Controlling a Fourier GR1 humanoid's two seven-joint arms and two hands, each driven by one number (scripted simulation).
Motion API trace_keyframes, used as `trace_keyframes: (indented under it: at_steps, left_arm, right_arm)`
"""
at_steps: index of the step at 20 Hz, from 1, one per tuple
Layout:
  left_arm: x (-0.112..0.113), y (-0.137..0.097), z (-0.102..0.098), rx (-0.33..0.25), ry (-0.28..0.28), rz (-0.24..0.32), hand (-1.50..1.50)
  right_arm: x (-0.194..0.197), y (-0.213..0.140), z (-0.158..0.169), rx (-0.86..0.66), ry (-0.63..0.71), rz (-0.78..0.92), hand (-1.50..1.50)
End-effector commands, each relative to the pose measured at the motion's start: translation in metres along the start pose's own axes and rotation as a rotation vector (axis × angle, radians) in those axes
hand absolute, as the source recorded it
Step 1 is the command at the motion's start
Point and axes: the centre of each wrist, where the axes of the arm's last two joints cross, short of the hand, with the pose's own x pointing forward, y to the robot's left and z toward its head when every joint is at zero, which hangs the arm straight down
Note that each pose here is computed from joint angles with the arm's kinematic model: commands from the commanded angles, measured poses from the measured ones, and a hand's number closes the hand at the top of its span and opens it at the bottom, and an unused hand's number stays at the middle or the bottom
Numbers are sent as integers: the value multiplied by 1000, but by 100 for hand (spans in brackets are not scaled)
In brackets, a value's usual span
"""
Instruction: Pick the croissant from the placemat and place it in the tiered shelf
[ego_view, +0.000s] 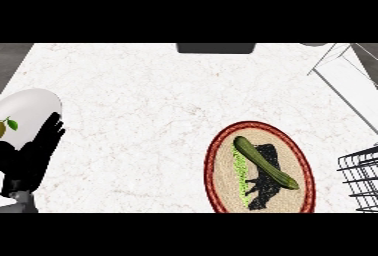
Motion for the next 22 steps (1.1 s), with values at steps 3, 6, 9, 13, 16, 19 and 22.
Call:
trace_keyframes:
  at_steps: [3,6,9,13,16,19,22]
  left_arm:
    - [0,-28,-10,-4,1,21,0]
    - [-12,-3,4,-2,-2,-2,0]
    - [-1,6,5,-10,-4,-7,0]
    - [-11,-3,0,-12,16,6,0]
    - [-2,15,10,-3,15,5,0]
    - [-8,-1,17,4,15,-8,0]
    - [-18,2,14,7,18,7,0]
  right_arm:
    - [-13,18,-9,-19,-45,-48,-150]
    - [-15,-12,-26,-14,-36,-109,-150]
    - [-12,10,-10,-8,-7,-240,-150]
    - [-8,0,-12,42,52,-372,-150]
    - [-24,-20,-16,44,28,-444,-150]
    - [-11,-62,-5,25,5,-562,-150]
    - [-28,-74,-2,-33,-13,-649,-150]
